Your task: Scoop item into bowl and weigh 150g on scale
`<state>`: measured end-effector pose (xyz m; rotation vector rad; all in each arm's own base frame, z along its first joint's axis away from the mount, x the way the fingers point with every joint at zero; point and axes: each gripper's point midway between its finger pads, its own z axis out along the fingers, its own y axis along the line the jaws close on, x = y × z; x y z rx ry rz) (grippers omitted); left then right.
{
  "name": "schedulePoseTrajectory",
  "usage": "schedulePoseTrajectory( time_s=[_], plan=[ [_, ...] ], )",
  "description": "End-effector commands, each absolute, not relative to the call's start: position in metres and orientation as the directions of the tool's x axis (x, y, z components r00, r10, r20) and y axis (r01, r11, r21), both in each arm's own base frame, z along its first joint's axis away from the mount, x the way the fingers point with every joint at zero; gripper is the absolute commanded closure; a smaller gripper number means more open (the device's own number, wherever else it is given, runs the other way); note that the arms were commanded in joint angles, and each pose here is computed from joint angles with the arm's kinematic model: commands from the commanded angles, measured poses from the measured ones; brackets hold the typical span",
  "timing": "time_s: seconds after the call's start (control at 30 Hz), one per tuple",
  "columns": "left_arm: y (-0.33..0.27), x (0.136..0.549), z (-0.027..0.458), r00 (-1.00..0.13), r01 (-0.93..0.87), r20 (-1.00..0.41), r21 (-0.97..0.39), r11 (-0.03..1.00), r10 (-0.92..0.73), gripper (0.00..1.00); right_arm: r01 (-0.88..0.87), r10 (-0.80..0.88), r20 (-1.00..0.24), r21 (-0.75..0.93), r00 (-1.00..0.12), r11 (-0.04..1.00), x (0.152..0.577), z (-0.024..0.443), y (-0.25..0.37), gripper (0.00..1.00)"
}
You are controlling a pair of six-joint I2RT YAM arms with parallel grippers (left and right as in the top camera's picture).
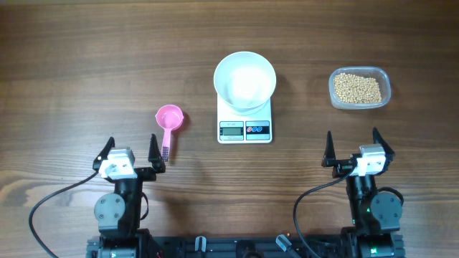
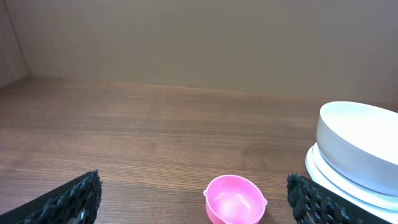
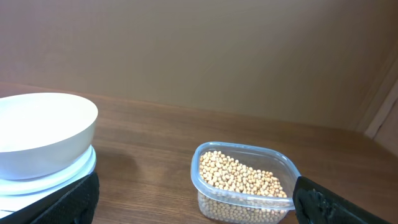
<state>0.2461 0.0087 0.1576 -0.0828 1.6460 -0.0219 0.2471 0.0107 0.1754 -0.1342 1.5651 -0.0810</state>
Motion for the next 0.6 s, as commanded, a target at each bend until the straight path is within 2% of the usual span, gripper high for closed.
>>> schedulePoseTrajectory(
  time_s=[0.0,0.57],
  plan=[
    [0.0044,0.2460,0.1571,-0.072,-0.017,-0.996,-0.050,0.999,-0.051,0.00,-0.021,-0.154,-0.988,-0.154,0.012,0.988,0.2468,0.1769,0.0090,0.00],
    [0.0044,0.2460,0.1571,-0.072,-0.017,-0.996,-0.050,0.999,-0.051,0.00,-0.021,-0.154,-0.988,-0.154,0.012,0.988,0.2468,0.1769,0.0090,0.00]
  ],
)
